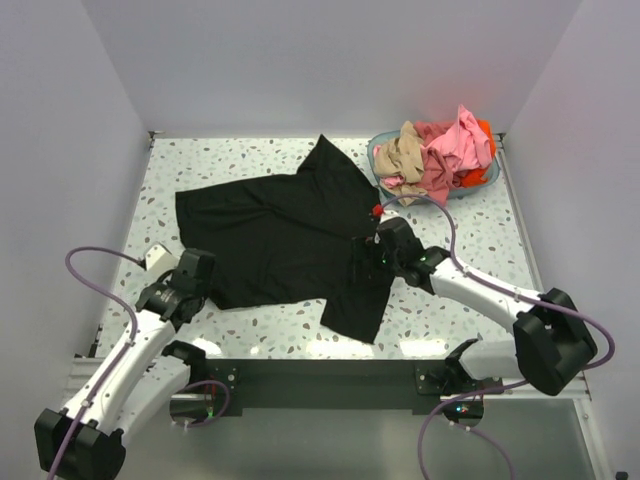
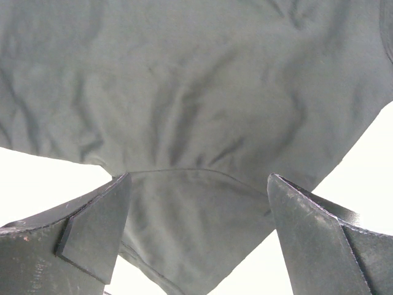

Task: Fold and stack the t-shirts
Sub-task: Flatten the tshirt out

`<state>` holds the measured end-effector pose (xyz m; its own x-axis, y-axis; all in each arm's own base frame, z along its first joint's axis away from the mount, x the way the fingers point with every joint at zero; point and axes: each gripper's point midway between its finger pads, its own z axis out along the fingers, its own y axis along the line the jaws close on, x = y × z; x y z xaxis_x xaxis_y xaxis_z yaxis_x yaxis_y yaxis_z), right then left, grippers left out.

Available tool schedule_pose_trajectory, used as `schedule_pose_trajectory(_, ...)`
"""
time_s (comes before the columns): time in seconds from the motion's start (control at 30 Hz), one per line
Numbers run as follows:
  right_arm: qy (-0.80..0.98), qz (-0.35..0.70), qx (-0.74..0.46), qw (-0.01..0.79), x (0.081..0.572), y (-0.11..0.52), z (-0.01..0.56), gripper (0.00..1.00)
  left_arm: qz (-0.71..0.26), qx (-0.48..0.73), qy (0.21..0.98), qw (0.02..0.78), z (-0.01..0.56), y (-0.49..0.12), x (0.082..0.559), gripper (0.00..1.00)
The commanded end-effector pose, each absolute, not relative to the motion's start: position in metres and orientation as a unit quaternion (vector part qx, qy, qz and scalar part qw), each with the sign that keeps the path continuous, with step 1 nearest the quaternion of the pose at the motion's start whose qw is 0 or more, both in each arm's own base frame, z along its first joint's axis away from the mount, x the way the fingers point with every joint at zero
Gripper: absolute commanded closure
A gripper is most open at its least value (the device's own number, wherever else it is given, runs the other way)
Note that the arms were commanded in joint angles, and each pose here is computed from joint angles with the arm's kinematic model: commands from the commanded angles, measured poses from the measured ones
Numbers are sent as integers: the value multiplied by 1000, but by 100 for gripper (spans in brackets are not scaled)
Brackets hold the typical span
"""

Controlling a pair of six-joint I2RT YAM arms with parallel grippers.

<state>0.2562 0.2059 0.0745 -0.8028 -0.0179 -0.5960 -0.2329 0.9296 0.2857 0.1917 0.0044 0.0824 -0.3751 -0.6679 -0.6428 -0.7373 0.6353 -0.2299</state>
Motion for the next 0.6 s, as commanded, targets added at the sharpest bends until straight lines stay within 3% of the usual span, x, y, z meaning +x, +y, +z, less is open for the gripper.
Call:
schedule_pose_trajectory(0.0, 933, 164, -44, 318, 255, 195, 79, 5, 46, -465, 785, 406, 122, 19, 193, 100)
schedule_pose_trajectory(0.57, 956, 122, 25, 265, 188, 156, 46, 11, 29, -447, 784, 429, 143, 19, 194, 100)
